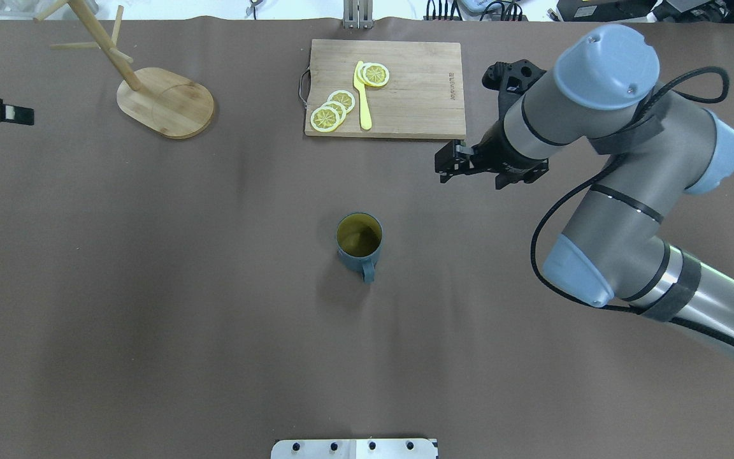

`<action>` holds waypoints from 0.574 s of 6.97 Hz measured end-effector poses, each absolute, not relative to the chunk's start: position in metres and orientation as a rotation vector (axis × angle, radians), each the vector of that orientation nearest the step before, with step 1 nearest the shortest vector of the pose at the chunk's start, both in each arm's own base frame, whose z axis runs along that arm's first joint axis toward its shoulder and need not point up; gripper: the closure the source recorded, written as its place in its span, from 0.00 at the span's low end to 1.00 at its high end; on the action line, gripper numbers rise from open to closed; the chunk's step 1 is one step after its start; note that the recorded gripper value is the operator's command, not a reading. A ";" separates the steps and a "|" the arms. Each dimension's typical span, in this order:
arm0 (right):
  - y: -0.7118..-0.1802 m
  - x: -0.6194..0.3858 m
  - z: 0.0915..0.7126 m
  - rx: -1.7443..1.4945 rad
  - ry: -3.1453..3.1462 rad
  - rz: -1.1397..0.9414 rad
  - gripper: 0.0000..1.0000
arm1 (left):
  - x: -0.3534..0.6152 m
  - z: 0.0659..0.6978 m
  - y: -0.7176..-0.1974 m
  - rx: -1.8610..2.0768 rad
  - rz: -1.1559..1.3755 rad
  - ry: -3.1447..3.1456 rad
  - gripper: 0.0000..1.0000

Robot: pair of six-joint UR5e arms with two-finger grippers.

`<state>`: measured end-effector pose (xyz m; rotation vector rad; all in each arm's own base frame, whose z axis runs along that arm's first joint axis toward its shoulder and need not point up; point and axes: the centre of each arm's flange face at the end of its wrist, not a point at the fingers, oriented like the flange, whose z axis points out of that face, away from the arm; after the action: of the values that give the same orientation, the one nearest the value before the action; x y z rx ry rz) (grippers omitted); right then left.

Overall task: Hang cup on storage rack
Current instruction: 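Open the right gripper and raise it away from the mug, then move the left gripper toward the mug while the right arm withdraws aside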

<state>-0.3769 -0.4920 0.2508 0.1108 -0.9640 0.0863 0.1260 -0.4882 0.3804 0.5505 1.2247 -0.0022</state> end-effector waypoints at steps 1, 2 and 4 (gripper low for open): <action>-0.504 -0.354 0.271 0.126 -0.939 0.082 0.00 | 0.138 0.352 -0.495 0.605 0.020 1.241 0.03; -0.514 -0.333 0.292 0.146 -0.909 0.067 0.00 | 0.149 0.319 -0.501 0.669 0.048 1.263 0.06; -0.535 -0.303 0.327 0.162 -0.859 0.047 0.00 | 0.209 0.261 -0.491 0.814 0.077 1.280 0.03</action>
<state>-0.3029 -0.5354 0.3267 0.1623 -0.8589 0.0466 0.2091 -0.4911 0.2606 0.8144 1.2801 0.0768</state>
